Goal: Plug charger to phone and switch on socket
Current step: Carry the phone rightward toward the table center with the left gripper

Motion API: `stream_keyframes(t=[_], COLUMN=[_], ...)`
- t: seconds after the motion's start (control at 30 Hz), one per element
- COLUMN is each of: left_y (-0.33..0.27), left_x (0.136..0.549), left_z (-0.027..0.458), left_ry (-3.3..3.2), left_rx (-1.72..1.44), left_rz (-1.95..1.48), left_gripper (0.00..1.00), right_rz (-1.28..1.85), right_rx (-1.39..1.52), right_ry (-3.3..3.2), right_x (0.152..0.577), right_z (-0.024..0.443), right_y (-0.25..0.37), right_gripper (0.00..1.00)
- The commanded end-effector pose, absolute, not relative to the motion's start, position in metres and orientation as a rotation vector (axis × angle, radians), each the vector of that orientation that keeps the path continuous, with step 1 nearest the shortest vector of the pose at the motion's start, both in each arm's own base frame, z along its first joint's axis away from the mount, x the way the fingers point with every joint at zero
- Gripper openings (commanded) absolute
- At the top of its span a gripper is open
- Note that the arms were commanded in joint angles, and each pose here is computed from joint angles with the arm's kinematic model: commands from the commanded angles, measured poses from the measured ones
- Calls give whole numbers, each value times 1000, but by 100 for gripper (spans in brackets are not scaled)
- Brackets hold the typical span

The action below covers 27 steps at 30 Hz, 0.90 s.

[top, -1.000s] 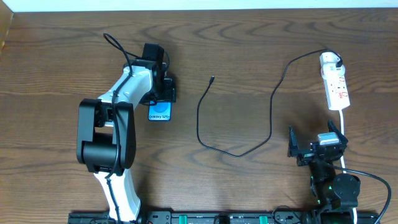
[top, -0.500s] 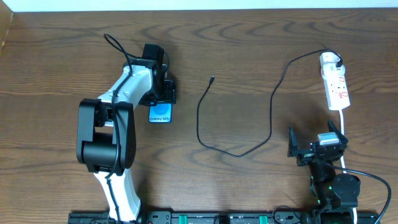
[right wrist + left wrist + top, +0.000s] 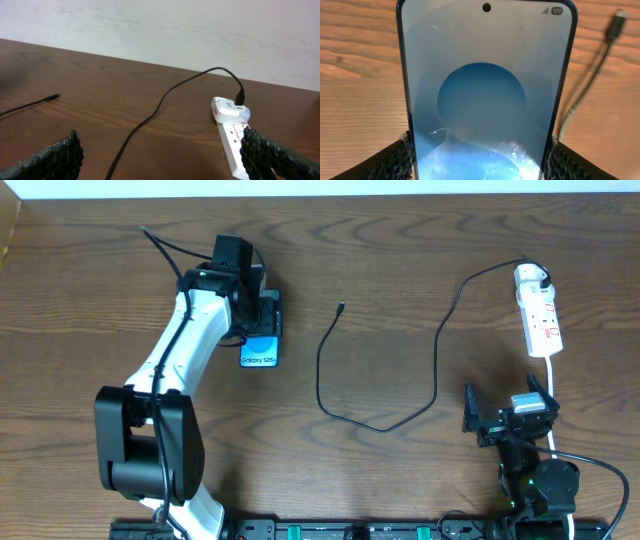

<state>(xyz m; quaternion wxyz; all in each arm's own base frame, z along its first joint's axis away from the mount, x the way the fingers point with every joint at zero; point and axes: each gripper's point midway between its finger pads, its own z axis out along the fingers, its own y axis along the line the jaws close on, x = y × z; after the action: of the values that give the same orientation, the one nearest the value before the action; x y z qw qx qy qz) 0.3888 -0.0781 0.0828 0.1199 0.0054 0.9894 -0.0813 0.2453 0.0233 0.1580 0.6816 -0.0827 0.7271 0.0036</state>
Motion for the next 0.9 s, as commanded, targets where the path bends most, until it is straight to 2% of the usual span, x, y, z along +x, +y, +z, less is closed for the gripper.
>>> stream_keyframes(t=[0.0, 0.2, 0.47, 0.6, 0.87], left_y=[-99, -121, -133, -151, -164], left_x=[384, 376, 373, 370, 365], left_z=[94, 100, 105, 116, 126], left_ry=[2883, 2887, 2904, 2880, 2873], left_rx=[30, 52, -181, -188, -266], left_rz=[-416, -620, -760, -945, -1101], left_gripper=[76, 76, 76, 76, 76], right_rz=[14, 14, 14, 14, 14], right_rx=[-179, -179, -179, -179, -179], right_ry=[1632, 1632, 1632, 1632, 1632], right_x=[245, 245, 245, 245, 245], right_z=[158, 158, 158, 158, 158], right_y=[23, 23, 23, 23, 23], right_gripper=[99, 99, 99, 99, 99])
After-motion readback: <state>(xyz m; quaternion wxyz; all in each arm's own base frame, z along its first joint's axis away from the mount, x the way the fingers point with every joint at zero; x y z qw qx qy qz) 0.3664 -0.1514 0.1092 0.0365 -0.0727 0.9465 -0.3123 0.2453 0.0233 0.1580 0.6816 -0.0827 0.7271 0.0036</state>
